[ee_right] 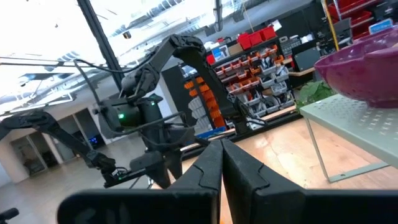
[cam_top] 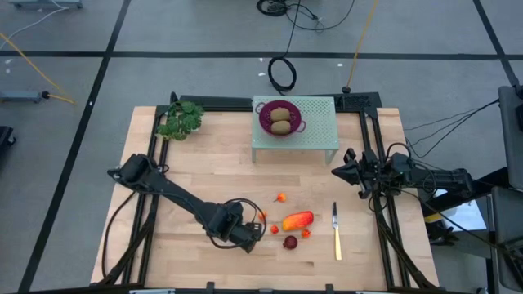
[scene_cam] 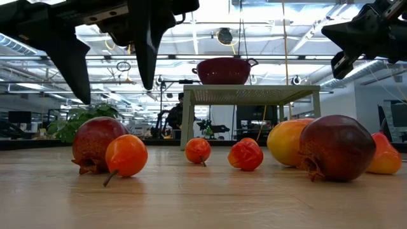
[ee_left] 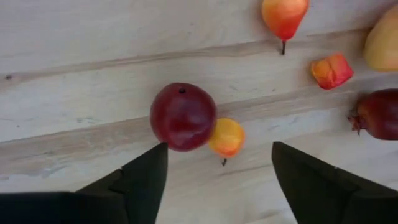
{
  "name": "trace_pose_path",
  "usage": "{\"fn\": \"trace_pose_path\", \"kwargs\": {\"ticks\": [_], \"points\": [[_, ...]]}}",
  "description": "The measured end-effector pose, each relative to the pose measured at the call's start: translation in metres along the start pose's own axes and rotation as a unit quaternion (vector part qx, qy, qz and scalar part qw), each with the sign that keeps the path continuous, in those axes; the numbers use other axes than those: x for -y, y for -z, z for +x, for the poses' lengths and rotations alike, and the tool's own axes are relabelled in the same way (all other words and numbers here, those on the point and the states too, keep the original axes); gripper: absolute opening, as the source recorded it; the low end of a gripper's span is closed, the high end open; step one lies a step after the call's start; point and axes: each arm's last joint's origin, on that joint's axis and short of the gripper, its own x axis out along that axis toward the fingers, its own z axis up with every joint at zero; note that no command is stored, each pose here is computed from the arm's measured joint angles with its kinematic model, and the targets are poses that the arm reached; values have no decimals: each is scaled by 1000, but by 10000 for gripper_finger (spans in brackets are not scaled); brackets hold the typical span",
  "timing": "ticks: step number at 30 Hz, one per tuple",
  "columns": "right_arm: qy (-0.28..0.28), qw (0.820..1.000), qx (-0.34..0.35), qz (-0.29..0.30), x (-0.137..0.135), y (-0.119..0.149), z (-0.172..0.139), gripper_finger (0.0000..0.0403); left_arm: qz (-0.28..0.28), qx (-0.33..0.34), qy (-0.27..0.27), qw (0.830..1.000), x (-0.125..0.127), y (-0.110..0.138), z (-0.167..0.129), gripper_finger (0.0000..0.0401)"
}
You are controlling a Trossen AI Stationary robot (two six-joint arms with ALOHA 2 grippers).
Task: Pick & Place Fruit
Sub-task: Put the pomegranate into the strainer bowl on the shelf
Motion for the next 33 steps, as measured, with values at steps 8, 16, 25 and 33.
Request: {"fn": "trace_pose_path", "kwargs": {"ticks": [8,16,25,33], "points": [[4,1000,2,1,0,0,0,4,7,7,-13,1000,-1,0,5,334],[4,1000,2,1,0,0,0,4,17,-3,-44,999,-2,1,24,344],[4,1000,2,1,0,0,0,4,4,8,-61,998,-2,-3,30,345],[3,1000,2,1,0,0,0,4,-4,15,-76,997,-5,-7,30,344]]}}
